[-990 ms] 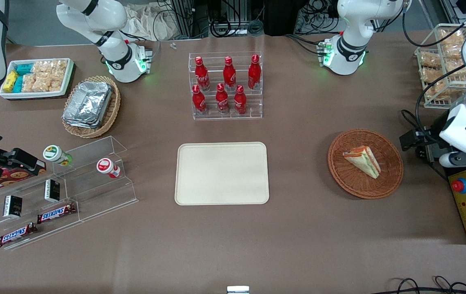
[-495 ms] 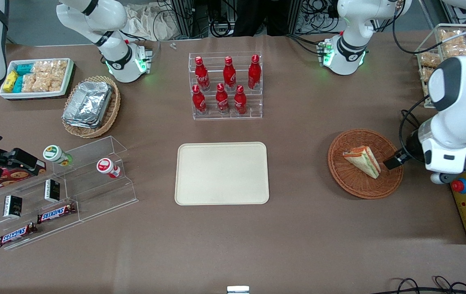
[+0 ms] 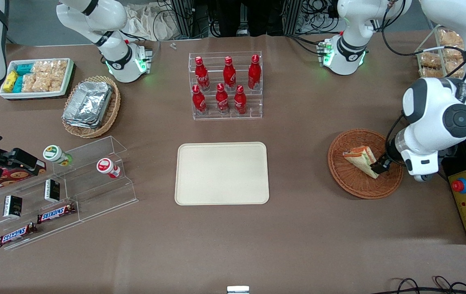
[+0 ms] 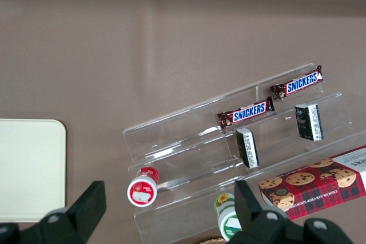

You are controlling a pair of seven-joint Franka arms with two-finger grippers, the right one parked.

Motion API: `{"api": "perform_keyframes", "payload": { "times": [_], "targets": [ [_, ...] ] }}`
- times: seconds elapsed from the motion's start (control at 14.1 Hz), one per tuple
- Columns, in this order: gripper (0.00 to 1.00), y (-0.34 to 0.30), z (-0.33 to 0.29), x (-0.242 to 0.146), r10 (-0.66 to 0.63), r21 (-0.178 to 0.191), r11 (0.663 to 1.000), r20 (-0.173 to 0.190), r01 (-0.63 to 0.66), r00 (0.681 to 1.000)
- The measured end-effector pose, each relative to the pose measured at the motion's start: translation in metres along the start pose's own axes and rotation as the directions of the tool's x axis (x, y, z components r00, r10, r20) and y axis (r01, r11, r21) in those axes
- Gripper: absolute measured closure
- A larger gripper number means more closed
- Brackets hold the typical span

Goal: Place sandwich from basket to tray
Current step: 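Lower the left gripper onto the wrapped sandwich and close on it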

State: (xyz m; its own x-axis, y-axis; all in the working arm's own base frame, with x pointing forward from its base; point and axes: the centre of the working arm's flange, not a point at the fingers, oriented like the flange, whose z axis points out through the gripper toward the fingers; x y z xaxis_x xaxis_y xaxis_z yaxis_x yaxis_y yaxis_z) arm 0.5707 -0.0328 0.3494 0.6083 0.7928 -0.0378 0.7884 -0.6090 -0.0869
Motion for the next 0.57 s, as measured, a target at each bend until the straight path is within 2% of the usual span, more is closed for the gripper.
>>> {"api": "perform_keyframes", "payload": {
  "times": [0.35, 0.57],
  "targets": [
    [0.0, -0.023, 0.056, 0.004, -0.042, -0.003, 0.999, 0.006, 0.042, 0.999],
    [0.0, -0.025, 0.075, 0.002, -0.042, 0.011, 0.999, 0.019, 0.042, 0.999]
  ]
}}
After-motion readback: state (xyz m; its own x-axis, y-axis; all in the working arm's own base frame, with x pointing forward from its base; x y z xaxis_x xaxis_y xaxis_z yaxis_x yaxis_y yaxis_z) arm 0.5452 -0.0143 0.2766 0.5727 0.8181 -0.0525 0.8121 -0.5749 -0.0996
